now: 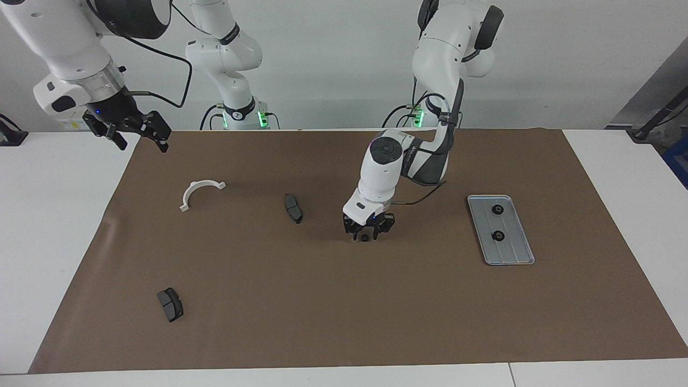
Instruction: Pick bearing gear from pile to tray
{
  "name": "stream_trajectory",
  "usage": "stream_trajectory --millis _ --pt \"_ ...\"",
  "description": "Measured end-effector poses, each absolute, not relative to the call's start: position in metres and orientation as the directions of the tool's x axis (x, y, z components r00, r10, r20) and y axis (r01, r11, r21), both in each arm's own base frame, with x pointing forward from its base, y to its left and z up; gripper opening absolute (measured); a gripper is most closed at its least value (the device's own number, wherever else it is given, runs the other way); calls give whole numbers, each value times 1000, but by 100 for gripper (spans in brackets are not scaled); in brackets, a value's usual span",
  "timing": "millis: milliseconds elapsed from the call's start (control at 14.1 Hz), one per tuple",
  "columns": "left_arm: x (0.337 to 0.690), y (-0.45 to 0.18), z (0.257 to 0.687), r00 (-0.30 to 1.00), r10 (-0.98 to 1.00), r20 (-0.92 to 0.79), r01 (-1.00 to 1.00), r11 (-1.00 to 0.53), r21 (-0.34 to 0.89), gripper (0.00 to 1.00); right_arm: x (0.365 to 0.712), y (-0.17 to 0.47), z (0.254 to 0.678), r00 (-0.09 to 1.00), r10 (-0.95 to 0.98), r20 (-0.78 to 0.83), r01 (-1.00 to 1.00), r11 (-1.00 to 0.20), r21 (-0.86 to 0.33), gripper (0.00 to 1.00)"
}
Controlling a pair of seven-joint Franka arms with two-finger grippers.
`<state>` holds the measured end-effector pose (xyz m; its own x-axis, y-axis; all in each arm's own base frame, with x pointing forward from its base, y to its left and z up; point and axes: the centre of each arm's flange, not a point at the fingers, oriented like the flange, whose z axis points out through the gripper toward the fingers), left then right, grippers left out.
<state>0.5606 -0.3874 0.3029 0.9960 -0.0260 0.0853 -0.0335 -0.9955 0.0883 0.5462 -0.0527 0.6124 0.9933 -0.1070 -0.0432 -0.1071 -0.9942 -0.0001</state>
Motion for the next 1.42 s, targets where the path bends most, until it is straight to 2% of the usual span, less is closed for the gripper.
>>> stream_trajectory --millis 639,782,924,995,1066,1421 --pt "557 -389 300 996 -31 80 -38 -996 85 47 546 -52 612 994 -105 -44 -105 -994 0 100" --pt "557 -390 300 996 -33 80 -39 -996 85 43 547 -44 613 995 -90 -41 -90 -996 7 100" --pt "557 -390 300 996 -33 80 -40 -996 85 30 548 -33 615 997 -73 -36 -72 -997 8 100" --pt "556 -390 300 996 -33 80 -40 -996 85 30 548 -31 616 997 -69 -34 -69 -998 8 100" --pt "557 -390 300 996 -33 81 -40 -996 85 25 548 -30 616 997 -68 -33 -68 -998 8 100" --pt "556 -390 300 996 -33 80 -40 -996 85 24 548 -27 616 997 -69 -33 -69 -998 8 100"
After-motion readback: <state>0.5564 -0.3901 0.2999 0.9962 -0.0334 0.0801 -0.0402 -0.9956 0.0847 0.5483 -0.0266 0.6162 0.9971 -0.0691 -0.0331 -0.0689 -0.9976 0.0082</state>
